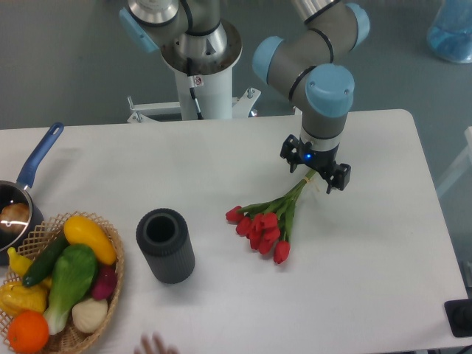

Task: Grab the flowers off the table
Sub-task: 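Close the gripper around the tulip stems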

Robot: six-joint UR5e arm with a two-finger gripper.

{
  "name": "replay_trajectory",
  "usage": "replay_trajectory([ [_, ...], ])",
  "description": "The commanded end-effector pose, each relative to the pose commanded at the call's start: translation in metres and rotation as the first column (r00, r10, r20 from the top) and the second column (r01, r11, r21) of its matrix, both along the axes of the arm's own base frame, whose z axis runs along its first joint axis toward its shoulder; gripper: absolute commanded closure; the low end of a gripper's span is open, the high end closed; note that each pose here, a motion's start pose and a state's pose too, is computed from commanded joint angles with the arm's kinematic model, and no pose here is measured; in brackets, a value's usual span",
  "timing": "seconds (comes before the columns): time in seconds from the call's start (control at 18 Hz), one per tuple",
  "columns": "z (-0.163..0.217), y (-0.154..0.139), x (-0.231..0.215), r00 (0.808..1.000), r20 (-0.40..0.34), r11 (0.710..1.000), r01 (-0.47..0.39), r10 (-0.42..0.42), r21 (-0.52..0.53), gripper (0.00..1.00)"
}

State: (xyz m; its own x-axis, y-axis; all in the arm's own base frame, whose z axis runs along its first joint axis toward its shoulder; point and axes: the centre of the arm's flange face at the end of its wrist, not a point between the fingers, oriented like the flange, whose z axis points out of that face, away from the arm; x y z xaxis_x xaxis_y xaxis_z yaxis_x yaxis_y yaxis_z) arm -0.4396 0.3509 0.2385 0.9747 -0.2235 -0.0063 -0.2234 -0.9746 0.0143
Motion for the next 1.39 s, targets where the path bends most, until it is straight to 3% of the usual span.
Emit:
replay_trajectory([
  [0.56,-0.035,0.0,0.001,0.998,0.047,0.999,0.031,-0.03,-0.012,0.0],
  [0.94,-0.04,0.0,0.007,0.998,0.058,0.999,0.034,-0.033,-0.017,0.01],
  [1.11,-0.038,-0.001,0.005,0.998,0.056,0.999,0.031,-0.03,-0.016,0.33],
  [1.39,-0.035,0.002,0.003,0.999,0.046,1.0,0.022,-0.021,-0.011,0.62],
])
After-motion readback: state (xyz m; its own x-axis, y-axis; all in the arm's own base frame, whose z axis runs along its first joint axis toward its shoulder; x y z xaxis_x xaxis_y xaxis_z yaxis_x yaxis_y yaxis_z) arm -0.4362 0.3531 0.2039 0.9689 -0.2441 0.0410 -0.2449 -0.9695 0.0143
